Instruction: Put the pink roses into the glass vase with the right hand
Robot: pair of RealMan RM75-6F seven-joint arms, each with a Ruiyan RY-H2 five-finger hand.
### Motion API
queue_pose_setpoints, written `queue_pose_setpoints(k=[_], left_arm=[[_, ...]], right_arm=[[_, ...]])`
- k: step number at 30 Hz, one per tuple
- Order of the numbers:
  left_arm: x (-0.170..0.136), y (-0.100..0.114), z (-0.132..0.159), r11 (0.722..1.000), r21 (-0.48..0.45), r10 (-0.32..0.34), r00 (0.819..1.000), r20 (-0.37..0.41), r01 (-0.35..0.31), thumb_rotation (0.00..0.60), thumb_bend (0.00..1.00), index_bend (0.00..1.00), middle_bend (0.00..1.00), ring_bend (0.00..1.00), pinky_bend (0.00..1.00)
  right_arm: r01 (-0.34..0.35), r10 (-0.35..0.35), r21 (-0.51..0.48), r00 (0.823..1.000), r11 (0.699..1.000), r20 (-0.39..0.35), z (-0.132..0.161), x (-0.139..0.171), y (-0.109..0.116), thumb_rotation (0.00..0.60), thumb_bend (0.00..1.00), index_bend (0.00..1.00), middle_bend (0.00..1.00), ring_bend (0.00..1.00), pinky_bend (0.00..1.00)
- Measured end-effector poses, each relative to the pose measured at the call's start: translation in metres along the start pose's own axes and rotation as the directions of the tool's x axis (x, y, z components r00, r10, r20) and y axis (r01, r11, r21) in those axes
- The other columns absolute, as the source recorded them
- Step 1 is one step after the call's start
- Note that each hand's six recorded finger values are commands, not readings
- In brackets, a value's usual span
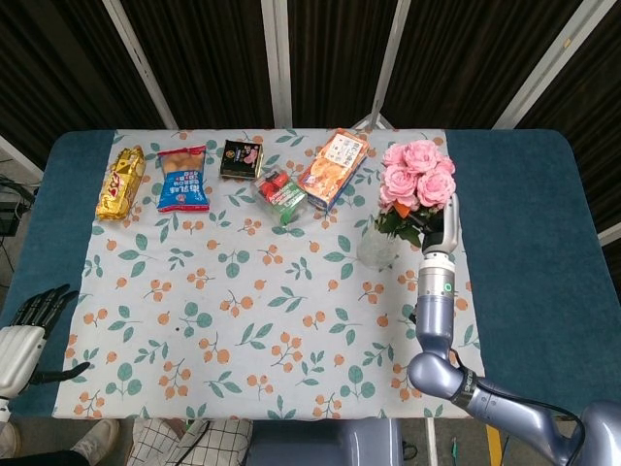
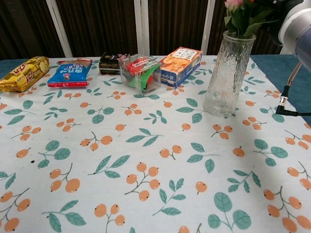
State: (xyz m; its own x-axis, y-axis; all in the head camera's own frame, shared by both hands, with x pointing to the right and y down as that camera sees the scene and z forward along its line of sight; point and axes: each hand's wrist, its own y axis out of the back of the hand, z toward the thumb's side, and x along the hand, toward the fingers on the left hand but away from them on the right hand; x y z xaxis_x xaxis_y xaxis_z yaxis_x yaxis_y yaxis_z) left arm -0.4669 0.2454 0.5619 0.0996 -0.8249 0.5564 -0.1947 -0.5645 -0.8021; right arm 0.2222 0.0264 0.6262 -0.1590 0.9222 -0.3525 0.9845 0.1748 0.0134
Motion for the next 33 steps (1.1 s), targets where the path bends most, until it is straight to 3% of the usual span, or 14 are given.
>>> queue_pose_setpoints(k=[3, 6, 9, 33], left_arm=[[0.0, 0.0, 0.0, 1.0, -0.001, 0.0, 1.0, -0.001, 0.0, 0.6, 0.0, 0.0, 0.0, 0.0, 0.0], [0.0, 0.0, 0.0, 1.0, 0.0, 0.0, 1.0, -0.001, 0.0, 0.6, 0.0, 0.0, 0.0, 0.0, 0.0], [0.0, 0.0, 0.0, 1.0, -0.001, 0.0, 1.0, -0.001, 0.0, 0.6, 0.0, 0.0, 0.0, 0.0, 0.0], [-0.002, 0.0, 0.002, 1.0, -0.006, 0.001, 1.0, 0.007, -0.001, 0.6, 0.0, 0.0, 0.0, 0.0, 0.0]], right_arm=[[-0.014, 0.014, 0.017, 1.0, 1.0, 0.002, 0.0, 0.001, -0.002, 0.6, 0.29, 0.05, 0.16, 0.12, 0.04], [-0.029, 0.029, 0.047, 1.0, 0.998, 0.002, 0.002, 0.0, -0.005, 0.6, 0.28, 0.0, 0.07, 0.03, 0.0], [-0.046, 0.045, 0.072, 0.999, 0.996, 0.005, 0.005, -0.003, -0.008, 0.6, 0.29, 0.0, 0.03, 0.0, 0.0], [-0.103, 0.1, 0.203, 0.995, 0.974, 0.024, 0.026, 0.019, 0.009, 0.6, 0.29, 0.0, 0.0, 0.0, 0.0]])
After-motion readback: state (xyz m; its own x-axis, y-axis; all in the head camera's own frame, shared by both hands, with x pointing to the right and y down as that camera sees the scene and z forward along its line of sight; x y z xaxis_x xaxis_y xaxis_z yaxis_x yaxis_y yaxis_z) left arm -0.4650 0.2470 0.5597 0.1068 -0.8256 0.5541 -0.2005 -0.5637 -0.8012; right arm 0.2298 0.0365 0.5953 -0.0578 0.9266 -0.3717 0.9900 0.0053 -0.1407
